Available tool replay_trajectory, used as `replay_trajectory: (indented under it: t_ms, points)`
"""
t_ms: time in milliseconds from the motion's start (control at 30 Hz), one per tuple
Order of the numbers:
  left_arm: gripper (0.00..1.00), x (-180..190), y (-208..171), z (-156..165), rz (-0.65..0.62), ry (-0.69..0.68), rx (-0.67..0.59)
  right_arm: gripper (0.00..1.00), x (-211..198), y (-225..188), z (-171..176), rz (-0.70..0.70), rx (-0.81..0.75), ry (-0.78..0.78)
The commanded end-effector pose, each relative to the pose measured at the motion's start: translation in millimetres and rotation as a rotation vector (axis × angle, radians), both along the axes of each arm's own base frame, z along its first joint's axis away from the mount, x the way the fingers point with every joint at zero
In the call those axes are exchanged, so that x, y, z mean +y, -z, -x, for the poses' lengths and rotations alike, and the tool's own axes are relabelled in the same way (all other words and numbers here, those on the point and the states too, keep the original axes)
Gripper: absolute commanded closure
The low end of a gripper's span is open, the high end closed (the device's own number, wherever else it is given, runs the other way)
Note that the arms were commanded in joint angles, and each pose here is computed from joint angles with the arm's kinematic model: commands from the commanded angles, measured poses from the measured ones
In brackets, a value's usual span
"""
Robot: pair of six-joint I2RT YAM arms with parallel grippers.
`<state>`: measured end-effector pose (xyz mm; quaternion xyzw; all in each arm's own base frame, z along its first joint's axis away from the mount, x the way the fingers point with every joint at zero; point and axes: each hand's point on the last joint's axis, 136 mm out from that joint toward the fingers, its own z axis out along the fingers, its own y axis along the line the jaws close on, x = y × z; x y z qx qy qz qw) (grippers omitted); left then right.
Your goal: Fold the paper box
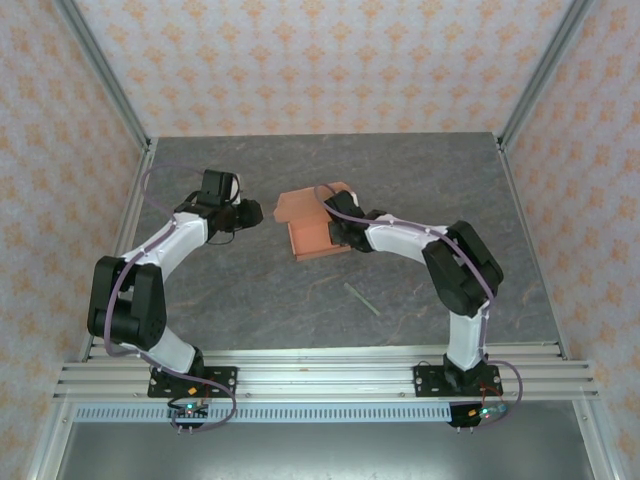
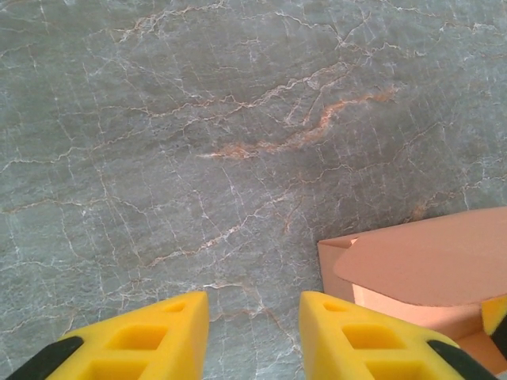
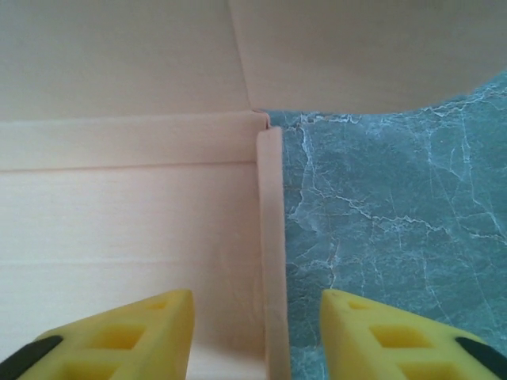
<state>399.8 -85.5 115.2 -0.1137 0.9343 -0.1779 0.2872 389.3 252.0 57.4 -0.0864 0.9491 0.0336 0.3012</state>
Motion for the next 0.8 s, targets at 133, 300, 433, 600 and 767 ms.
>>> replay_trajectory:
  t_ms: [133,300,433,600,767]
  points:
    - [0.58,1,-20,10,0.023,-0.038,-0.093,0.43,5,-39,9,-0.13,-0.06,0.017]
    - [0.57,0,-20,16,0.02,-0.035,-0.104,0.41,-4,-37,16,-0.101,-0.047,0.028]
    - [0.56,-1,-21,16,0.019,-0.03,-0.104,0.42,-13,-19,19,-0.052,-0.02,0.049]
    - [0.56,-4,-22,17,0.018,-0.018,-0.105,0.43,-17,-13,22,-0.041,-0.016,0.059]
    - [0.56,-6,-28,23,0.01,-0.014,-0.124,0.41,-17,-35,38,-0.096,-0.043,0.016]
